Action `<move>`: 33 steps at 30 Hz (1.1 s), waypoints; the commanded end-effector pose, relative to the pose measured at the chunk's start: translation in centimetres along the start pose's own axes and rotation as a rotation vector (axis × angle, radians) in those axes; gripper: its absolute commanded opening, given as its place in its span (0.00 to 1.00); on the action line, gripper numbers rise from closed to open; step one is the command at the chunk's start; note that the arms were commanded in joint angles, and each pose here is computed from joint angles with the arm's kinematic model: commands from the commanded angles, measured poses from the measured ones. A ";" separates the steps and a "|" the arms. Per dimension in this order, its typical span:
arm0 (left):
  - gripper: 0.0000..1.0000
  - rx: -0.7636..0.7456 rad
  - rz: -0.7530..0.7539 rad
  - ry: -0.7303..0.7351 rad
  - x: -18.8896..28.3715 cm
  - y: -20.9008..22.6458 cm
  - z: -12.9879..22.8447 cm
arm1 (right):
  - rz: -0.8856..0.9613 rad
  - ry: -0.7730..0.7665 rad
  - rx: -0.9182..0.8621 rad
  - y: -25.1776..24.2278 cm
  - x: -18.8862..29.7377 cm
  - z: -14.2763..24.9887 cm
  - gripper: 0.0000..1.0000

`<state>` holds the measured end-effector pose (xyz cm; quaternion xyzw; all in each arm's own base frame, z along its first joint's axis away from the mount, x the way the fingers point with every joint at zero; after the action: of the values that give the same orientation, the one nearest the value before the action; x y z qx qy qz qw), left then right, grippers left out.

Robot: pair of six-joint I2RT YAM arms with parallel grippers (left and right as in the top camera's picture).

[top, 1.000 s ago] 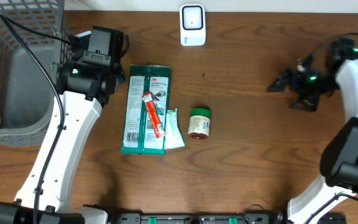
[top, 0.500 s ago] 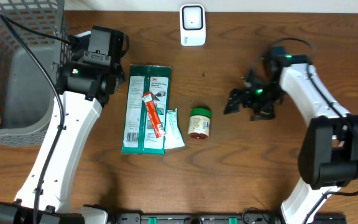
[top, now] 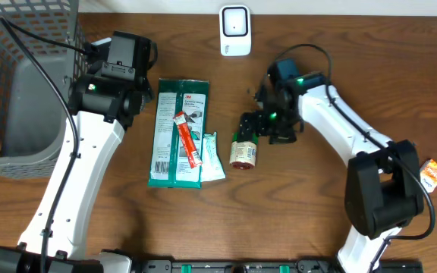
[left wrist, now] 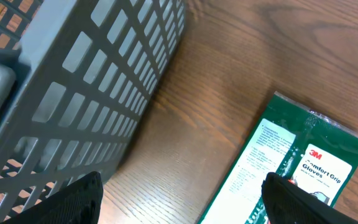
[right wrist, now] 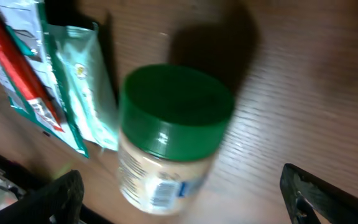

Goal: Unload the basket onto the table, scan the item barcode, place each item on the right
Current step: 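Grasp the green-lidded jar from above with the right gripper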

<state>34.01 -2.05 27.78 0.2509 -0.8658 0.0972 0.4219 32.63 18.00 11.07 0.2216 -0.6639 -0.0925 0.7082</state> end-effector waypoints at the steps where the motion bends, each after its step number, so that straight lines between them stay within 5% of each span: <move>1: 0.82 -0.017 -0.022 0.000 -0.3 0.2 0.1 | 0.102 -0.034 -0.036 0.5 -0.6 -0.2 0.97; 6: 0.82 -0.017 -0.021 0.000 -0.3 0.2 0.1 | 0.253 -0.092 -0.090 0.4 -1.3 -0.3 0.99; 23: 0.82 -0.017 -0.022 0.000 -0.3 0.2 0.1 | 0.224 -0.159 -0.235 1.5 -3.2 -0.6 0.97; 33: 0.82 -0.017 -0.021 0.000 -0.3 0.2 0.1 | 0.198 -0.139 -0.307 0.7 -5.1 0.6 0.83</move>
<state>34.01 -2.05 27.78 0.2509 -0.8658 0.0972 0.4219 31.99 20.07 6.94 0.0381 -0.7127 -0.1318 0.6879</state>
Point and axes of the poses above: each gripper's point midway between its finger pads, its own x axis back along the fingers, its own y axis along the line the jaws close on, z = x × y, the point moved 5 cm from there along x, back along the fingers, and after that the axes turned 4 degrees about x, right-handed, at the moved point
